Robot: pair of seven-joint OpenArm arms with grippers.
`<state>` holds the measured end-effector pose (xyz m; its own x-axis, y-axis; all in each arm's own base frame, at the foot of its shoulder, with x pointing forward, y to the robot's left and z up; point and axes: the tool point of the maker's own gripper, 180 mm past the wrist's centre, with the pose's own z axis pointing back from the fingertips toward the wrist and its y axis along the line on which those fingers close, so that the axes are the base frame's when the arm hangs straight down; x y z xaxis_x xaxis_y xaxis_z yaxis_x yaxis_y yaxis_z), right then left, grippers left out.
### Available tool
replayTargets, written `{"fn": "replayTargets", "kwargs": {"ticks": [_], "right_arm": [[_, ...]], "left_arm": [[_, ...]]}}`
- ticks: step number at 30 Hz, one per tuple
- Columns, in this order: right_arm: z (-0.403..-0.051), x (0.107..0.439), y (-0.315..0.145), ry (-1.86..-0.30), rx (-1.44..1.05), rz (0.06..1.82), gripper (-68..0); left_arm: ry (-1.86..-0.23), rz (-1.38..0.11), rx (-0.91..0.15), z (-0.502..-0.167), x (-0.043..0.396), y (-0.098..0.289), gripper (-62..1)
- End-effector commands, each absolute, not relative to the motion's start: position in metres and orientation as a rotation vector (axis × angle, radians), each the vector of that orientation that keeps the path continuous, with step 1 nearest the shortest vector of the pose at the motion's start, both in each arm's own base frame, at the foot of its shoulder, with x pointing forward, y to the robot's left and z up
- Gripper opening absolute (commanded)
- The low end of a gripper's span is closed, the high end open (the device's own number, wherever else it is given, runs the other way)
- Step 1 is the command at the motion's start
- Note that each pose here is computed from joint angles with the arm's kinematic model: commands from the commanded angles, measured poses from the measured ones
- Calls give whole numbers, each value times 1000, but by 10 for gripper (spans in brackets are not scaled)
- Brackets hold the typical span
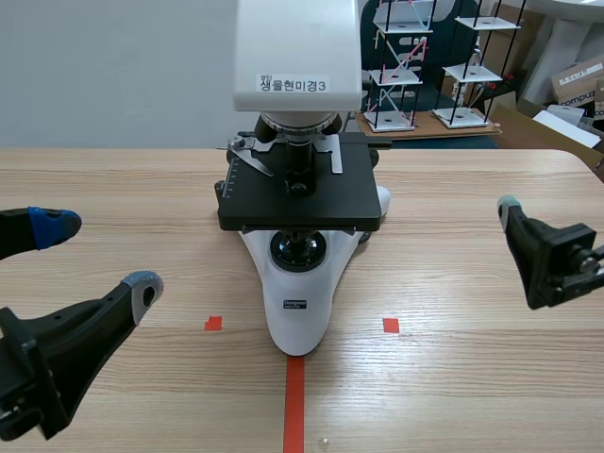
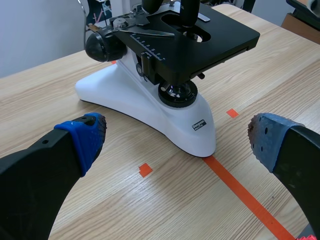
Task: Return to the home posture
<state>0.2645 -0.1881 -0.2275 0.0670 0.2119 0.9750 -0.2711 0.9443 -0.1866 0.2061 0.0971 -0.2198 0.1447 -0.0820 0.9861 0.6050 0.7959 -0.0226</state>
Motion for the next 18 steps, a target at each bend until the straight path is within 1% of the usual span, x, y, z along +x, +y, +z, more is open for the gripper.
{"fn": "replayTargets", "kwargs": {"ticks": [1,6,11,18], "right_arm": [[-218,261,-180,-1495,74,373,4],[-223,236,-166,-1467,131,355,4],[-223,217,-154,-1434,175,352,4],[-221,208,-146,-1420,198,360,4]], "left_arm": [[-1372,-518,-487,-212,207,95,-7],[-1372,-518,-487,-212,207,95,-7],[-1372,-518,-486,-212,207,95,-7],[-1372,-518,-486,-212,207,95,-7]]}}
